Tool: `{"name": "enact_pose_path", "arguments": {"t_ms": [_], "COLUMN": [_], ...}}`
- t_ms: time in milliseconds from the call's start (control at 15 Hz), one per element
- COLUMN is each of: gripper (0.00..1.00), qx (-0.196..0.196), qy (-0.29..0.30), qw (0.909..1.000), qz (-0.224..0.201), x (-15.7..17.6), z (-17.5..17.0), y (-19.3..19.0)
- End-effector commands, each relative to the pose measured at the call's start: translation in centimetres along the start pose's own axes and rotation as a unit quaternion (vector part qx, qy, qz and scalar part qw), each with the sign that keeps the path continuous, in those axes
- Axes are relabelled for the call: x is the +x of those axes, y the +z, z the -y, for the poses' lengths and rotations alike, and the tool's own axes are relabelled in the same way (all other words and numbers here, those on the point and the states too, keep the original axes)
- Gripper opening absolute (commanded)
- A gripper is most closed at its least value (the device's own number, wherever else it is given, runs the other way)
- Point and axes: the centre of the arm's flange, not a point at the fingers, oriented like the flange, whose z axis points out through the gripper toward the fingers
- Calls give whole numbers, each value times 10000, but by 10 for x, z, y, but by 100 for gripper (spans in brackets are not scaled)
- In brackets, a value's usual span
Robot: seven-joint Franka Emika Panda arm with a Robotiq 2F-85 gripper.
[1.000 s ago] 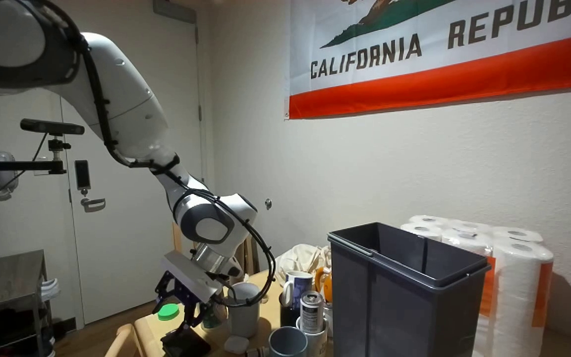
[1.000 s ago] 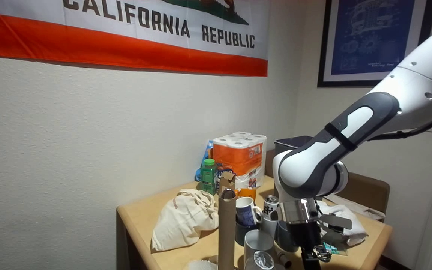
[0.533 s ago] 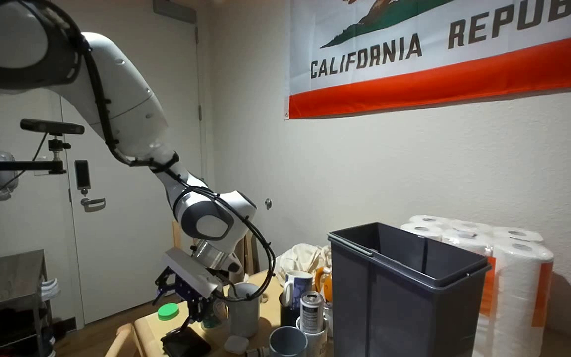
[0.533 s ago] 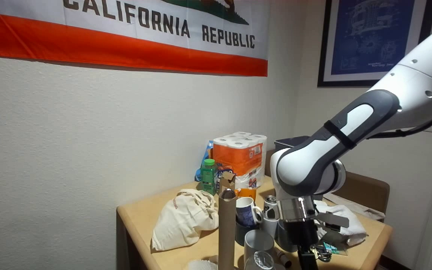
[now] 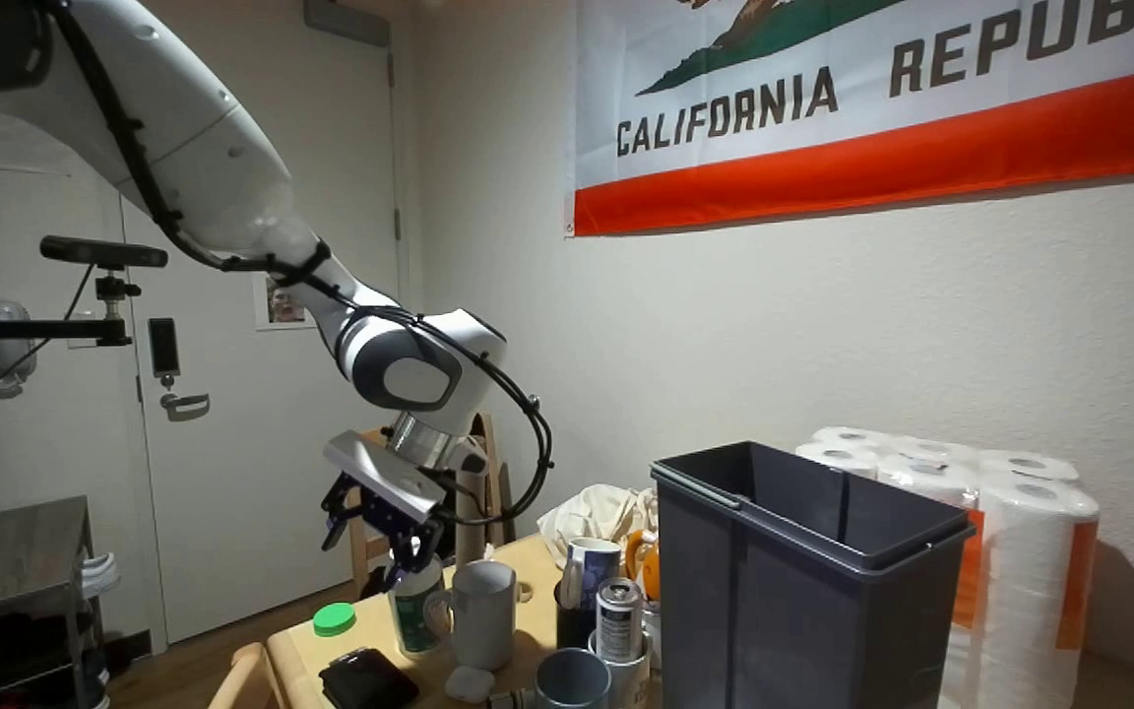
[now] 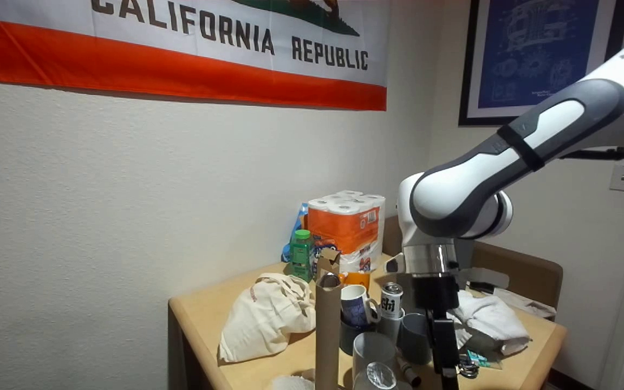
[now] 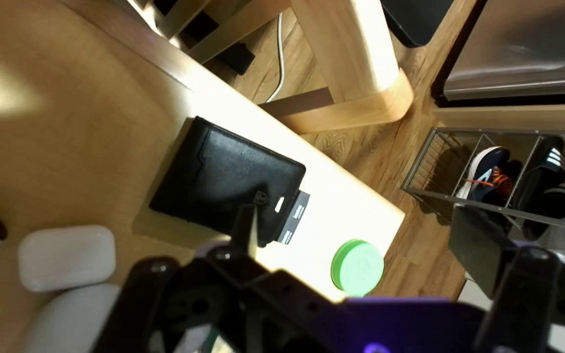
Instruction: Close the wallet on the table
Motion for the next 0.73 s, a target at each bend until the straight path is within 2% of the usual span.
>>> {"name": "enact_pose_path", "arguments": {"t_ms": [0, 267, 667], "gripper": [100, 100, 100], "qx": [-187, -344, -491], "qy": [157, 254, 253], "qw": [9995, 9983, 9970], "qz": [-196, -385, -536], "x": [-22, -29, -31], "z": [20, 29, 36], "y": [-42, -73, -87]}}
